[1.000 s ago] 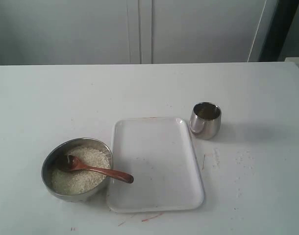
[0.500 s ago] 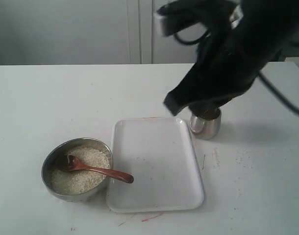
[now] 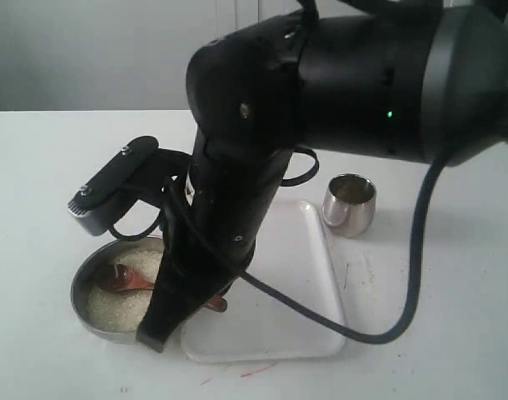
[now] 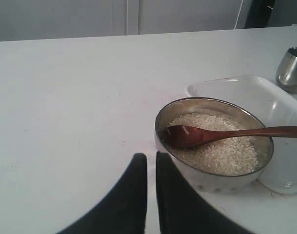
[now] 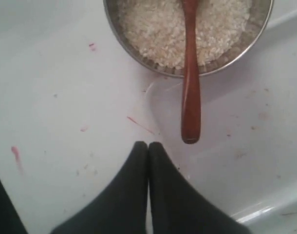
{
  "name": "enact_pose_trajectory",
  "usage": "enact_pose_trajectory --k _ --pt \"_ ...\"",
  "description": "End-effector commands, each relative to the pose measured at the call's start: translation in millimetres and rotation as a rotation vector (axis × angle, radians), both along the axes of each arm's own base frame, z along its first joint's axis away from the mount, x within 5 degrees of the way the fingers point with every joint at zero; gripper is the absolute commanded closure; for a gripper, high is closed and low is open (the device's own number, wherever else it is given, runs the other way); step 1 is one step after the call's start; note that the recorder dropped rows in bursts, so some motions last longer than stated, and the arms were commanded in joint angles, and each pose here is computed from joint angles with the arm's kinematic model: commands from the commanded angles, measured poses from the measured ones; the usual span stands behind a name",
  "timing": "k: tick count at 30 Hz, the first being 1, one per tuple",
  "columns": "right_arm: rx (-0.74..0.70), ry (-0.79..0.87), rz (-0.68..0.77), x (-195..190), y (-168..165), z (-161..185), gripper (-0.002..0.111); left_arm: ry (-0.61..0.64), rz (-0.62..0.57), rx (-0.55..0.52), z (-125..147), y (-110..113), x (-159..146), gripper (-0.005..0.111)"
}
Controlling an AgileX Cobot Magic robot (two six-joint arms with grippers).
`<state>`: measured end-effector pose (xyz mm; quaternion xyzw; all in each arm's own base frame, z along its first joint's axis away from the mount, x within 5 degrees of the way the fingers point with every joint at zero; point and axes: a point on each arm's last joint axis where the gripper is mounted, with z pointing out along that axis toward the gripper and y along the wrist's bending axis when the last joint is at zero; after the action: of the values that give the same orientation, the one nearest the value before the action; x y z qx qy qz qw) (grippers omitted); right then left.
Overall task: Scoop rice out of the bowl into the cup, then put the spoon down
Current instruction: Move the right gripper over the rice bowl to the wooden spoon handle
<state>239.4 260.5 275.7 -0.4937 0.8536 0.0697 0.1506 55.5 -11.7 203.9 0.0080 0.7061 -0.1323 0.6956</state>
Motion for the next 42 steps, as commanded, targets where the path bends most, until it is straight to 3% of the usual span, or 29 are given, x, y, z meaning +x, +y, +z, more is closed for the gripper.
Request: enact_pose_trajectory --k 1,6,9,15,17,42 --pt "-0.021 -0.049 0.004 4.6 -1.0 -0.4 0.108 -0.007 -0.001 -0.014 2.4 0.0 -0.2 0.092" --pt "-0.061 -0.063 0.009 8.0 -1.9 -5.8 0.105 -0.007 -0.001 -0.014 2.4 0.0 -0.2 0.092" --pt "-0.077 -0.060 0.031 9.5 -0.5 -10.8 0.093 -0.007 -0.001 -0.014 2.4 0.0 -0.2 0.092" --pt "-0.106 -0.053 0.080 13.4 3.6 -23.6 0.054 -0.007 -0.001 -0.014 2.4 0.0 -0.2 0.092" --pt "-0.110 -0.049 0.082 14.7 5.0 -27.5 0.049 -0.007 -0.001 -0.014 2.4 0.0 -0.2 0.092" --pt "-0.130 -0.029 0.088 31.9 23.5 -81.3 0.050 -0.007 -0.001 -0.014 2.4 0.0 -0.2 0.092"
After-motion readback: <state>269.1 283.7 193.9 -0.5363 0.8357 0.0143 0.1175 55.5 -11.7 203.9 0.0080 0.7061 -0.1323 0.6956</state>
